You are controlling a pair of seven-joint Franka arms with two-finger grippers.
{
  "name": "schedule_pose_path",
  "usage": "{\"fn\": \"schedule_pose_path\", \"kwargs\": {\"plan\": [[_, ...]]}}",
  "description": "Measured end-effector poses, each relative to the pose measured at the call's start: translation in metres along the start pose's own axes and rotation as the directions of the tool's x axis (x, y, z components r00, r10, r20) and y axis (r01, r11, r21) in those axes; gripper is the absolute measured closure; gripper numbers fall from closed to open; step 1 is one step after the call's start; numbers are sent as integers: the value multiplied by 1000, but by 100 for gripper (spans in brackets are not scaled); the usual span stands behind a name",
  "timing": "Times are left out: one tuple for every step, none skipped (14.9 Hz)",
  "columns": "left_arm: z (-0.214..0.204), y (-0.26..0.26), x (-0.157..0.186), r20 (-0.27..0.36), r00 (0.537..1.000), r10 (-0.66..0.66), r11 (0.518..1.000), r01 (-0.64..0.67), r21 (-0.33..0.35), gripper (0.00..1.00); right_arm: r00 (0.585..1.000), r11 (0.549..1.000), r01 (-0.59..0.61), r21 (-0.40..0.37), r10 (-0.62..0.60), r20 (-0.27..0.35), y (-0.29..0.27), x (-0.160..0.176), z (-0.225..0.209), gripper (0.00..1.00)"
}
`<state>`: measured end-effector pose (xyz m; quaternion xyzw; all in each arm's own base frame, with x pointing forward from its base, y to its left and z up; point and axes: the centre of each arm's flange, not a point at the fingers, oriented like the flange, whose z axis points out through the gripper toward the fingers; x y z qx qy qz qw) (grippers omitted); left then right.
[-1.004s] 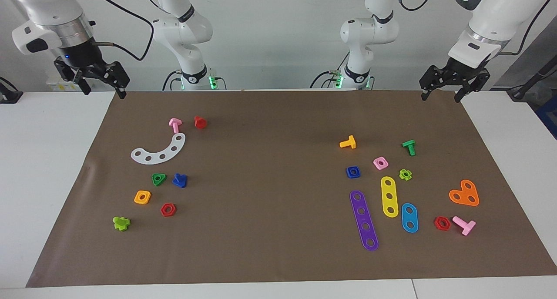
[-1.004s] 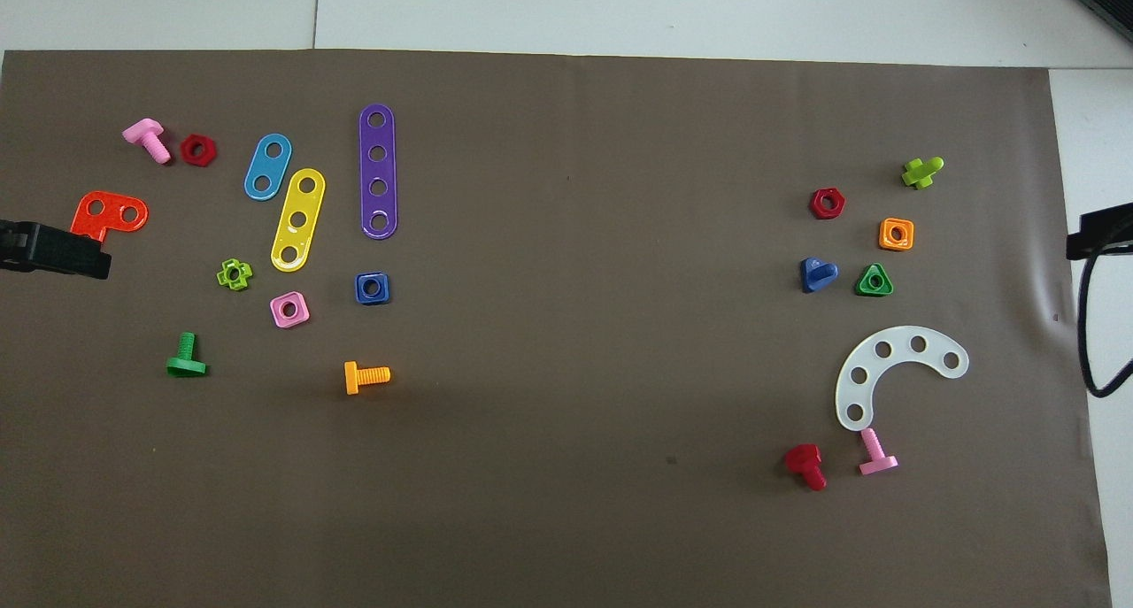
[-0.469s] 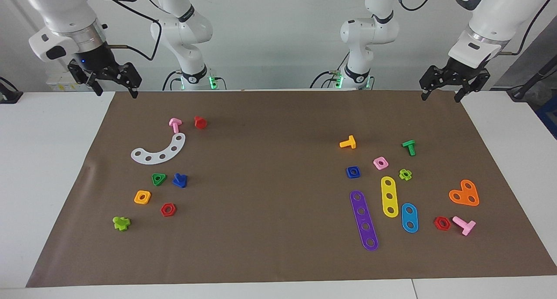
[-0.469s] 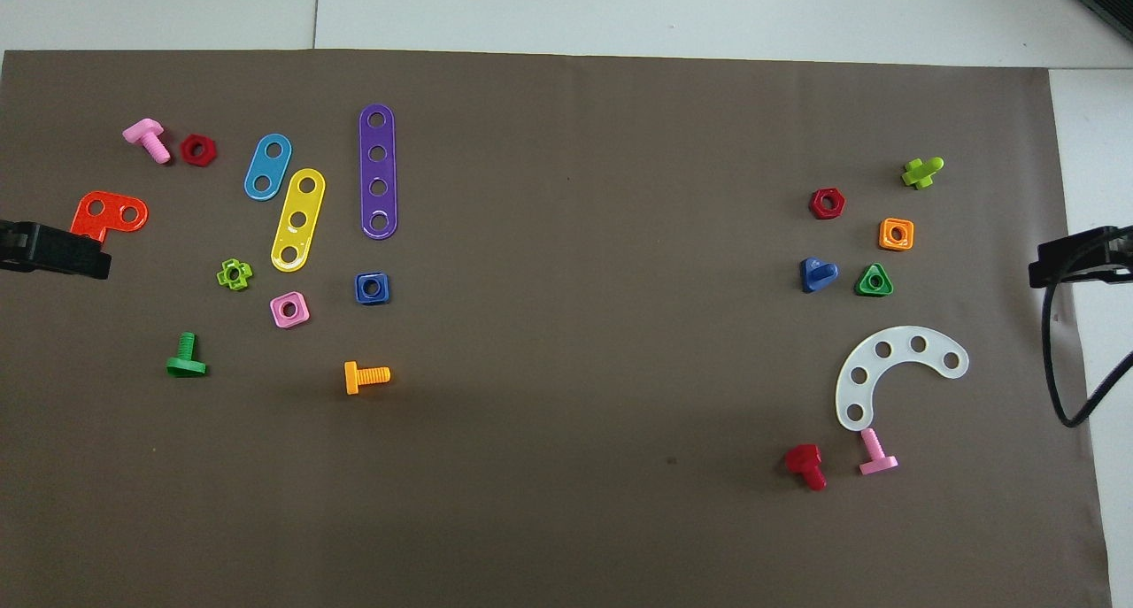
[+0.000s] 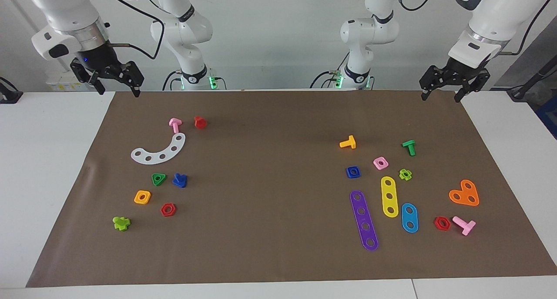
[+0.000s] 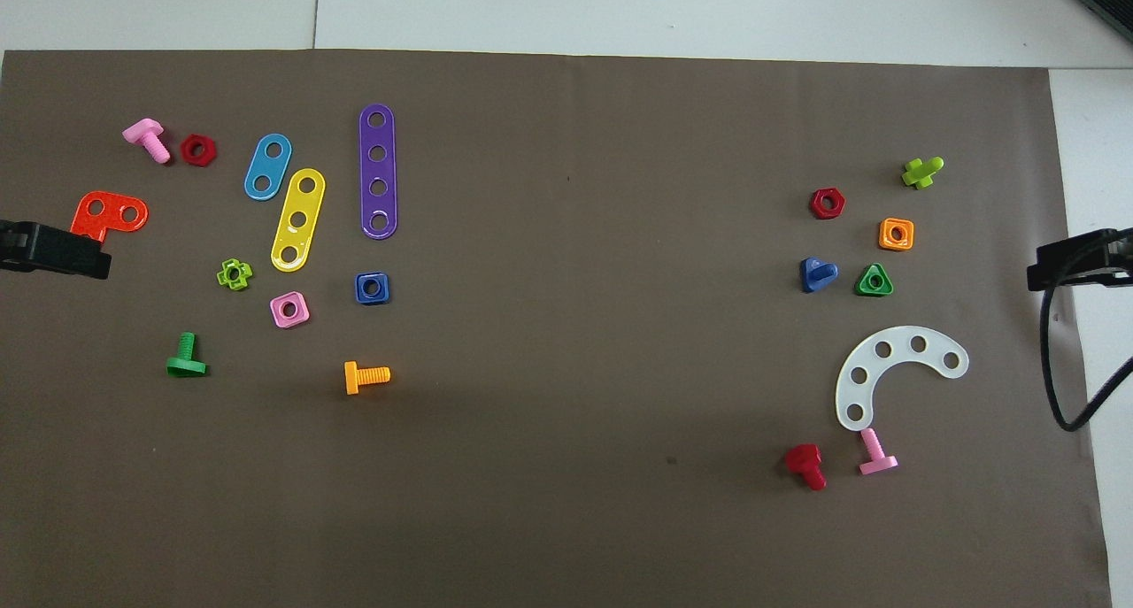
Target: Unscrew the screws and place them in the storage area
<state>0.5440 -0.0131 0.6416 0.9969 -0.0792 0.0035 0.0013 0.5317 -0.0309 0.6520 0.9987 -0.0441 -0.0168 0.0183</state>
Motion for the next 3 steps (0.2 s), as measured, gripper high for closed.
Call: {"fn": "schedule_pose_path", "kwargs": {"plan": [[0,0,0,0,1000,0,1000,0,0,0,1000,1000,-2,4,2,2,1,-1,-1,0],[0,0,0,0,1000,0,1000,0,0,0,1000,1000,-3,7,3,2,2,-3,-2,0],[0,0,0,0,1000,0,1000,0,0,0,1000,1000,-4,9,4,2,2,-3,-3,0]]}}
